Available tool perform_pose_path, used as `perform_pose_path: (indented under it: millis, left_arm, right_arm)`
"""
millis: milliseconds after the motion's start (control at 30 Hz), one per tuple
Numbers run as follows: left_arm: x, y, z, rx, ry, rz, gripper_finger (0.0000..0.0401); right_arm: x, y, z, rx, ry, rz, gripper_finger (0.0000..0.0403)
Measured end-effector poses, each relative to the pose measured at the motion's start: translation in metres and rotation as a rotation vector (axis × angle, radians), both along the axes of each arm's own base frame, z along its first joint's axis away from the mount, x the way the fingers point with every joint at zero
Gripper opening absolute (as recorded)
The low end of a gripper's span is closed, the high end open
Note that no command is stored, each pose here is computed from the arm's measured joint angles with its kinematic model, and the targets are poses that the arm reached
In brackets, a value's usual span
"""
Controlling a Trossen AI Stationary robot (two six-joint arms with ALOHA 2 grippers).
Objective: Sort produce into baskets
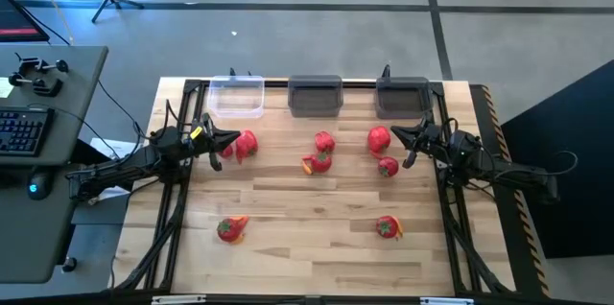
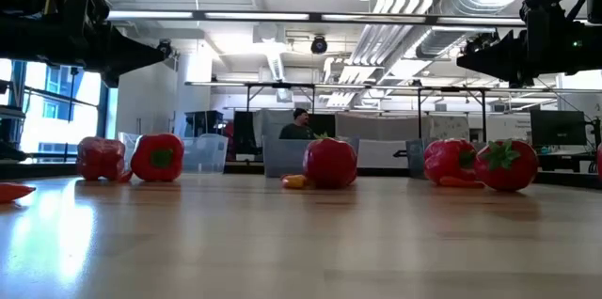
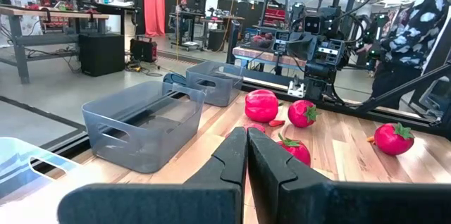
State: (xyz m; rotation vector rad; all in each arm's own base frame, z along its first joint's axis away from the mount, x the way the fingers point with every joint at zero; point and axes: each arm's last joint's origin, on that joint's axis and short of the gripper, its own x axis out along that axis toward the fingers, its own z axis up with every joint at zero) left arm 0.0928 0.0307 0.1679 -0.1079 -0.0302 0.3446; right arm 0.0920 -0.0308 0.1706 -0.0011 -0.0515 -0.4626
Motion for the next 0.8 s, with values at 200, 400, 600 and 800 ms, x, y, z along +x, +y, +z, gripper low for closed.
perform_pose_path:
  millis: [200, 400, 600, 800]
  left_arm:
    - [0.0000, 0.0000, 0.0000, -0.001, 0.000, 0.000, 0.0000]
    - [0.0000, 0.0000, 0.0000, 0.000, 0.000, 0.000, 0.0000]
    - [0.0000, 0.0000, 0.0010, 0.003, -0.009, 0.000, 0.0000]
    - [0.0000, 0.0000, 0.0013, -0.013, -0.020, 0.000, 0.0000]
  right_arm:
    - [0.0000, 0.0000, 0.0000, 0.000, 0.000, 0.000, 0.0000]
    - [0.0000, 0.0000, 0.0000, 0.000, 0.000, 0.000, 0.0000]
    - [0.0000, 0.0000, 0.0000, 0.000, 0.000, 0.000, 0.0000]
    - [0.0000, 0.0000, 0.0000, 0.000, 0.000, 0.000, 0.0000]
